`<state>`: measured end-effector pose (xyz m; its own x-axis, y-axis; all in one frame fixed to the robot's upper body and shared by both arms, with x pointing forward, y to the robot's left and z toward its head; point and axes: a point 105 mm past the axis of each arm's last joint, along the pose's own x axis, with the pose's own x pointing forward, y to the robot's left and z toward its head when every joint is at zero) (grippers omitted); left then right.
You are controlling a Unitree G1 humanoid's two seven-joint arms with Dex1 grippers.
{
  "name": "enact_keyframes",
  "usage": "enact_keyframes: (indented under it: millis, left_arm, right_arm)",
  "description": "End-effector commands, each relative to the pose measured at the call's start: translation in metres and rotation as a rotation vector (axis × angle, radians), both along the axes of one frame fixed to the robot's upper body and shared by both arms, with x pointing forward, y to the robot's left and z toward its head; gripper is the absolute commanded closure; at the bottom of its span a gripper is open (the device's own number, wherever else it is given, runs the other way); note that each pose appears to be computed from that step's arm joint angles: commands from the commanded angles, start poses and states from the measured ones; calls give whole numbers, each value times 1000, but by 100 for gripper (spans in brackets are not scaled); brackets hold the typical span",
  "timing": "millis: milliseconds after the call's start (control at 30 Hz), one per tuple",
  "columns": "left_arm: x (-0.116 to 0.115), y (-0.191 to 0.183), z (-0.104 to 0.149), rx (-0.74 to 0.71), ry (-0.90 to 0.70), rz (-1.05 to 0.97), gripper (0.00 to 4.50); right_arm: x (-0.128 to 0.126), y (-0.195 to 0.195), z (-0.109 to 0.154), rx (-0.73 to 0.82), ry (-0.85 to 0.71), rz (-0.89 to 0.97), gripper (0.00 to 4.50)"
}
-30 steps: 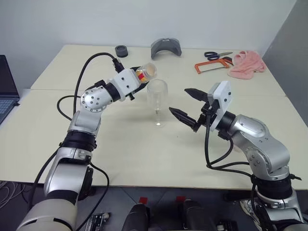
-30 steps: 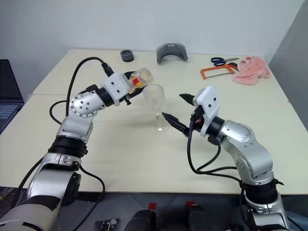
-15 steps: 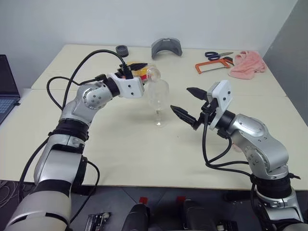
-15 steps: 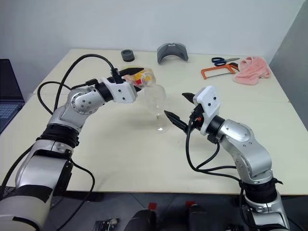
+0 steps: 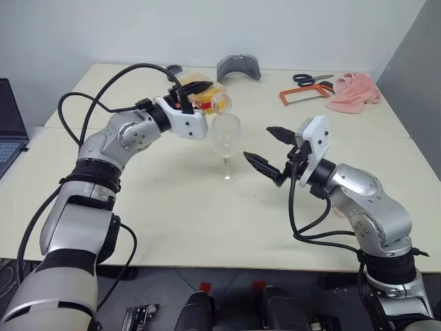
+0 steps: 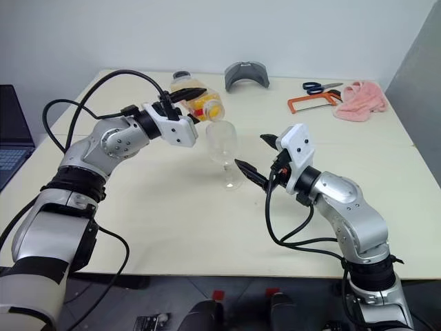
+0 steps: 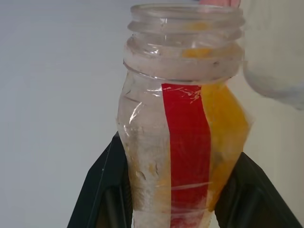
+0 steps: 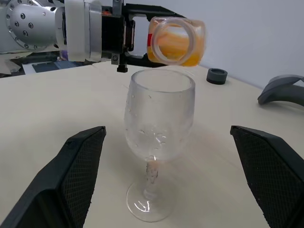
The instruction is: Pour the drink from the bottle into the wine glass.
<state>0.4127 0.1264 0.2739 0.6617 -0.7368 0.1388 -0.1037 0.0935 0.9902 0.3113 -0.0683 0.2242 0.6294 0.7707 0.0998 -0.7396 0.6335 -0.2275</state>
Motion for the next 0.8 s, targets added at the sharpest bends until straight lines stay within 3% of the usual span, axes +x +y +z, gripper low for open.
enact_keyframes:
  millis: [33,800]
  left_arm:
    - [-3,2,23,-1,-85,-5,281]
    - [3,10,33,79,-160,44,281]
  right_arm:
    - [-5,3,9,9,-39,21,0]
    - [-8,-10,-1,-21,-58,27,0]
